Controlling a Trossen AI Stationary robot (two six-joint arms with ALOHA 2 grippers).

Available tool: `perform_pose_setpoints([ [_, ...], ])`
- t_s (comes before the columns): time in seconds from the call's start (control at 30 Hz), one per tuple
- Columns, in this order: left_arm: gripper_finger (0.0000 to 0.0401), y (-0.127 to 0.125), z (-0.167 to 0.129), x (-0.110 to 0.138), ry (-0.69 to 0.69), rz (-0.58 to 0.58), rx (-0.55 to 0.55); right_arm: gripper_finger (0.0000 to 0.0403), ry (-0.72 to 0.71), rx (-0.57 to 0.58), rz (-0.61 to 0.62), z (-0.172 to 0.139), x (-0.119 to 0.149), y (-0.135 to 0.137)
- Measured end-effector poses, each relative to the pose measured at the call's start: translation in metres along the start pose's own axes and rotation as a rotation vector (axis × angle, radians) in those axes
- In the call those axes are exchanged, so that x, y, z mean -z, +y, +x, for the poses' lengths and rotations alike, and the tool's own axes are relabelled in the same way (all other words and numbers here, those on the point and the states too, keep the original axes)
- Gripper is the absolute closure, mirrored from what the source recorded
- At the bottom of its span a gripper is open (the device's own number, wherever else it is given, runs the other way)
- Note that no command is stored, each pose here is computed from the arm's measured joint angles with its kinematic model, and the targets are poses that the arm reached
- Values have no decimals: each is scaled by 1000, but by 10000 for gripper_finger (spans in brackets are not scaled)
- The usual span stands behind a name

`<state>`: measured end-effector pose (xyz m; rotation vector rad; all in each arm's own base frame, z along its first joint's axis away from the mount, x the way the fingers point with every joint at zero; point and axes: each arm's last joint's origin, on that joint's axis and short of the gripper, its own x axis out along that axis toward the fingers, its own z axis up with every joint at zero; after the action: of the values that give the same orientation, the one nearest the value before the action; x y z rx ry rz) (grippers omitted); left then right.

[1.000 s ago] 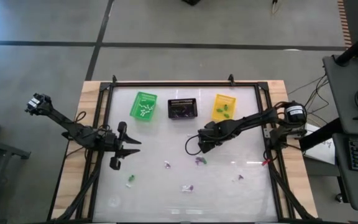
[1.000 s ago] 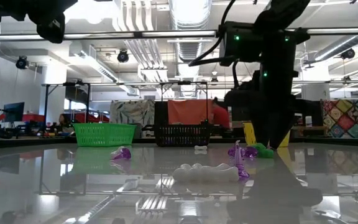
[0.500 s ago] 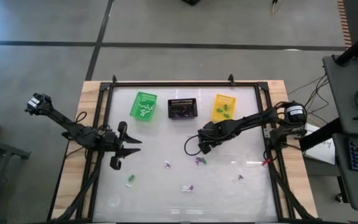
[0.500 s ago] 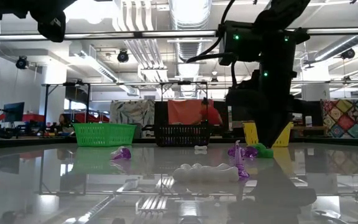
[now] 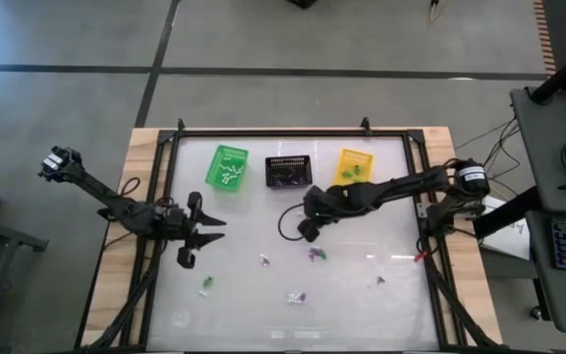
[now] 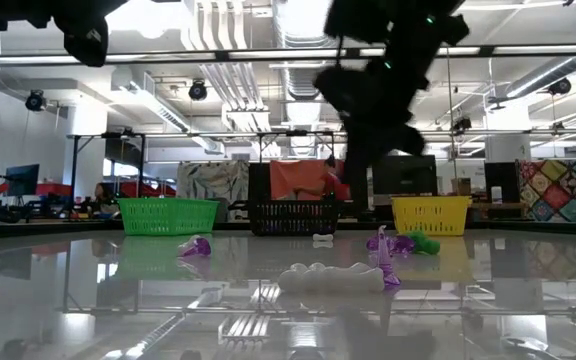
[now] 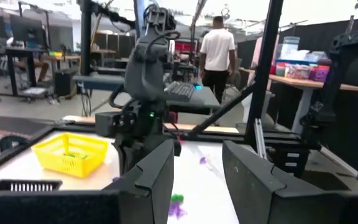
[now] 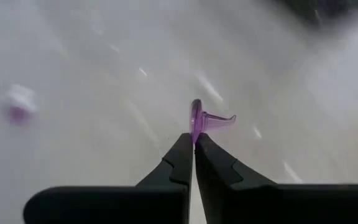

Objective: Sort Halloween decoration
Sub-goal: Put the purple witch hat toy into the black basket, then put the white bone toy into the green basket

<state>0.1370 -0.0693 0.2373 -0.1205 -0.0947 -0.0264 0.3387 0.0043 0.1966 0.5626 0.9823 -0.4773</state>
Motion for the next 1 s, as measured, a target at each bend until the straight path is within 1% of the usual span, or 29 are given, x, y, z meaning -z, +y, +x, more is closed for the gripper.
perform_pose_setpoints([
  [0.1, 282, 0, 0, -2, -19, 11, 1, 394, -127, -91, -94, -4, -18, 8],
  [0.17, 282, 0, 0, -2, -22, 13, 1, 394, -239, -140, -139, -5, -32, 9],
  [0.23, 282, 0, 0, -3, -23, 13, 1, 394, -357, -144, -151, -7, -47, 6],
  [0.27, 282, 0, 0, -3, -23, 13, 1, 394, -416, -116, -136, -8, -54, 2],
  [0.33, 282, 0, 0, -2, -23, 13, 0, 394, -542, -3, -64, -7, -67, -9],
  [0.4, 282, 0, 0, -3, -23, 10, 0, 394, -628, 125, 0, -6, -76, -20],
  [0.43, 282, 0, 0, -3, -23, 8, 0, 394, -650, 169, 12, -4, -79, -25],
  [0.5, 282, 0, 0, -3, -23, 2, 1, 394, -648, 199, 23, -1, -84, -34],
  [0.67, 282, 0, 0, -2, -22, 3, -4, 373, -566, 137, 53, 18, -89, -49],
  [0.77, 282, 1, 0, -2, -23, 3, -26, 353, -547, 146, 52, 24, -88, -52],
  [0.93, 282, 1, 0, -1, -11, -11, -33, 326, -552, 113, 42, 18, -89, -50],
  [1.0, 282, 0, 1, 0, -5, -17, -34, 323, -549, 65, 23, 11, -89, -47],
])
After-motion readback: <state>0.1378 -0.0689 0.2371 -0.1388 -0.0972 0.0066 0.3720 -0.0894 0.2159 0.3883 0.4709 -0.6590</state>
